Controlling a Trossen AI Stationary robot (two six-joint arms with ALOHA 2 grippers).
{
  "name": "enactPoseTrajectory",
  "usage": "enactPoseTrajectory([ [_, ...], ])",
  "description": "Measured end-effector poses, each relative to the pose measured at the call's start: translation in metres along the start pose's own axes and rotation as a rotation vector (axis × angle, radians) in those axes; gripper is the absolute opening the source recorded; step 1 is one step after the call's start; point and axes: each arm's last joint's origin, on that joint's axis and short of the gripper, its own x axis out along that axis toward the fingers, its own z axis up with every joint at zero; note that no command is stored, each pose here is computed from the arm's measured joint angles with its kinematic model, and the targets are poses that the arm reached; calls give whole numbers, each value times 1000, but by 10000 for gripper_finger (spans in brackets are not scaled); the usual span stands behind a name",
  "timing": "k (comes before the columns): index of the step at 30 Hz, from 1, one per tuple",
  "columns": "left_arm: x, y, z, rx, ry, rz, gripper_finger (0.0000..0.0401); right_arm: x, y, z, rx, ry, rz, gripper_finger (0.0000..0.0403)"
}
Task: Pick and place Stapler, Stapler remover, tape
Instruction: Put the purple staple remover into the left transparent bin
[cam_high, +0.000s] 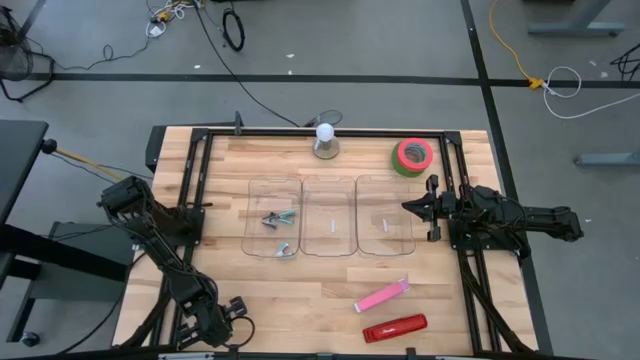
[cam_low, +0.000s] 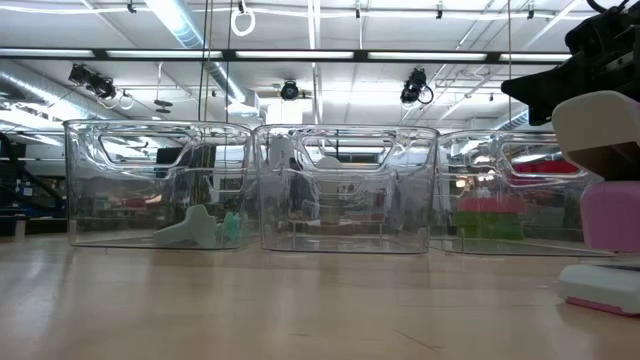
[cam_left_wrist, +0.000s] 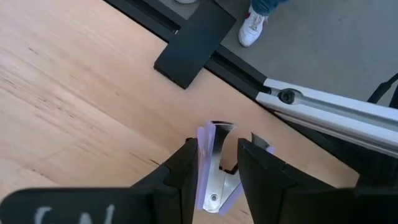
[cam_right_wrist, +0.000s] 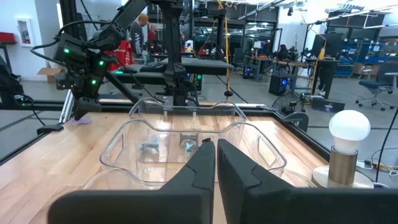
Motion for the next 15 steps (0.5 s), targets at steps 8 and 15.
enactPoseTrajectory([
  [8, 0, 1, 0, 19, -1, 2, 115, 0, 0, 0, 0, 0, 0, 22],
  [15, 0, 1, 0, 24, -2, 3, 92, 0, 0, 0, 0, 0, 0, 22],
])
